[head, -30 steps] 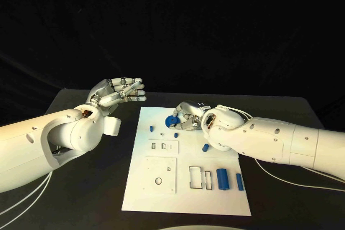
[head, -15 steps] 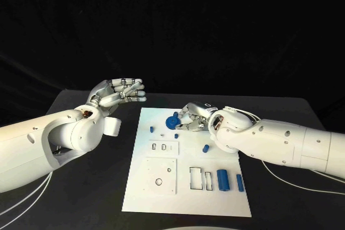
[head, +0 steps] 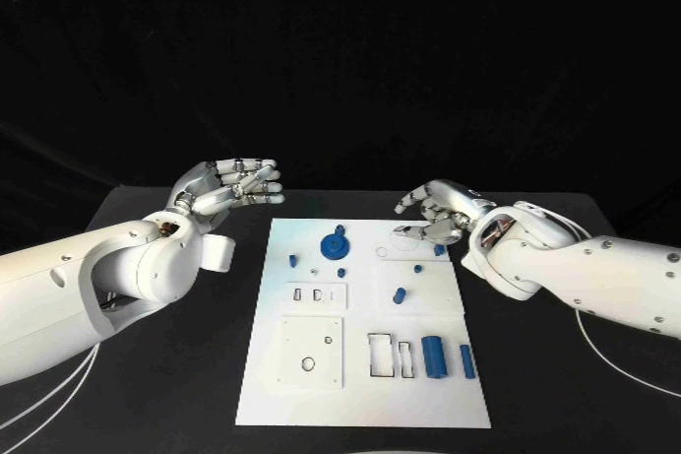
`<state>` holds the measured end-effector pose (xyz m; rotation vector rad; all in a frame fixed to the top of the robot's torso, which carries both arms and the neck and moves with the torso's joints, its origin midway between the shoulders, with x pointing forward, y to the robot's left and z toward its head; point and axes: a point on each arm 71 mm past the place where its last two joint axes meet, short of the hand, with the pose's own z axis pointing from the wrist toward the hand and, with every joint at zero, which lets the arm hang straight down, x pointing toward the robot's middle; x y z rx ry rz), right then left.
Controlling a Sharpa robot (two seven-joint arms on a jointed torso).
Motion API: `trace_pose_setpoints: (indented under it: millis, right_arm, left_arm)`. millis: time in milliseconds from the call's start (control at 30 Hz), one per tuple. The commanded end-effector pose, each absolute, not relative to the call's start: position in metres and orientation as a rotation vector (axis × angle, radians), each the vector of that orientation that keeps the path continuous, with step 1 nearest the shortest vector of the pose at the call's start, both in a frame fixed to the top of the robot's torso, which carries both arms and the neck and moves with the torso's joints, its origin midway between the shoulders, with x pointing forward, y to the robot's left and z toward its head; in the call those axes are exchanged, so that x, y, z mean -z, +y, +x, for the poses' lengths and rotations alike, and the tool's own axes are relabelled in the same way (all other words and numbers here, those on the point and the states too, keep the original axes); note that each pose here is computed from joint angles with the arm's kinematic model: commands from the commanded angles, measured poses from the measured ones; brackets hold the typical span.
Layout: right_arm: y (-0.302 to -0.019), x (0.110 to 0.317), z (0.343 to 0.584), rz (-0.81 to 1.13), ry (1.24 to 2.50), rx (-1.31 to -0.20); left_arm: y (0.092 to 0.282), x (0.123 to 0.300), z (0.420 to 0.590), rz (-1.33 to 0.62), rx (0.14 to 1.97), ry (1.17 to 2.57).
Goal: Assemble the parts on the task board
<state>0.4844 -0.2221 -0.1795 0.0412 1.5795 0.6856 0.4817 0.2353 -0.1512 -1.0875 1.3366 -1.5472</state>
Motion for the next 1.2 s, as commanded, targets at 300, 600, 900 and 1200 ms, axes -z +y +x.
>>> trace_pose_setpoints:
  millis: [300, 600, 900, 1200]
  right_arm:
    - [-0.294, 0.191, 0.480, 0.152, 1.624, -0.761]
    - [-0.315, 0.212, 0.477, 0.194, 1.665, -0.722]
    - [-0.313, 0.222, 0.479, 0.228, 1.686, -0.687]
    - [-0.311, 0.229, 0.481, 0.251, 1.705, -0.657]
  left_arm:
    - [0.230, 0.150, 0.481, -1.070, 1.581, 1.343]
    - [0.230, 0.151, 0.482, -1.071, 1.580, 1.344]
    - [0.230, 0.151, 0.482, -1.072, 1.579, 1.345]
    - [0.232, 0.151, 0.482, -1.074, 1.574, 1.343]
